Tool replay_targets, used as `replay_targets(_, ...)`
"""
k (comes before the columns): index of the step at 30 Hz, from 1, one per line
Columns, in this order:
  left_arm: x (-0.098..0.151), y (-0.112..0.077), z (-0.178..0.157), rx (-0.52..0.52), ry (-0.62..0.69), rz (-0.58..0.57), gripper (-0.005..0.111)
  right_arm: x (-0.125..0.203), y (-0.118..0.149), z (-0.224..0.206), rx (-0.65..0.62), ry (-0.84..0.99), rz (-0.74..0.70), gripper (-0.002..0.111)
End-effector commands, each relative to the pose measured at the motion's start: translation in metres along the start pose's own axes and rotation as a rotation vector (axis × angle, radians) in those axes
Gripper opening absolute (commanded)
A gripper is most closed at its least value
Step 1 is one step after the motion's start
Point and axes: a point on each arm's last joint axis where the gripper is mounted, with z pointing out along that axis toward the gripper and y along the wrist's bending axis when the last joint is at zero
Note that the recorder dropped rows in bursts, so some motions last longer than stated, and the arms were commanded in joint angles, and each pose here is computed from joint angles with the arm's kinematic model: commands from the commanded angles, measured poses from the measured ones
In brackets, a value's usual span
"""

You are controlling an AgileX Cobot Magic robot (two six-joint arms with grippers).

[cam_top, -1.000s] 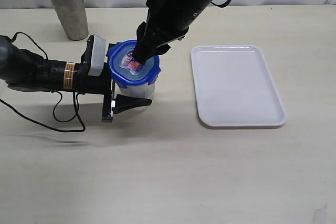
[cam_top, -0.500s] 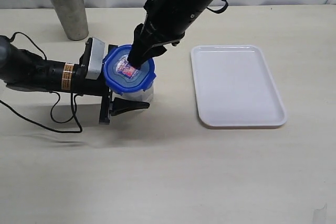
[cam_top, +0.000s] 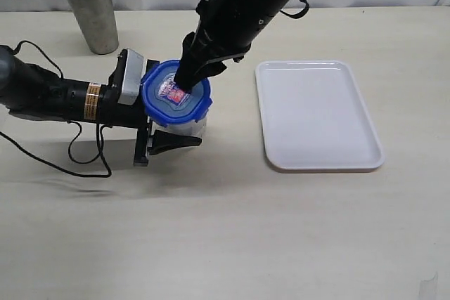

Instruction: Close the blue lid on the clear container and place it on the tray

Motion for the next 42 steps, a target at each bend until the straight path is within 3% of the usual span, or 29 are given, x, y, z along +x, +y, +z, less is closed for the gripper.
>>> replay_targets(1, -0.001, 0.007, -0.005, -0.051, 0.004, -0.104, 0.0, 0.009, 0.003, -0.012, 0.04, 0.068, -0.066, 0.04)
replay_targets(5, -0.01, 0.006, -0.007, -0.009, 0.012, -0.073, 0.0, 0.006, 0.012, -0.042, 0.134, 0.023, -0.149, 0.04)
replay_targets(9, -0.031, 0.005, -0.013, 0.063, 0.031, 0.016, 0.0, -0.003, 0.032, -0.07, 0.127, -0.096, -0.254, 0.04)
replay_targets(13, -0.035, 0.002, -0.014, 0.119, 0.084, 0.066, 0.0, -0.01, 0.047, -0.079, 0.123, -0.169, -0.358, 0.04)
replay_targets(18, -0.034, -0.005, 0.004, 0.168, 0.181, 0.186, 0.0, -0.014, 0.068, -0.064, 0.194, -0.067, -0.646, 0.04)
replay_targets(24, -0.034, -0.006, 0.008, 0.176, 0.191, 0.226, 0.0, -0.014, 0.078, -0.043, 0.311, 0.135, -0.835, 0.04)
replay_targets(42, -0.034, -0.005, 0.008, 0.169, 0.187, 0.222, 0.0, -0.007, 0.069, 0.013, 0.198, 0.329, -1.019, 0.04)
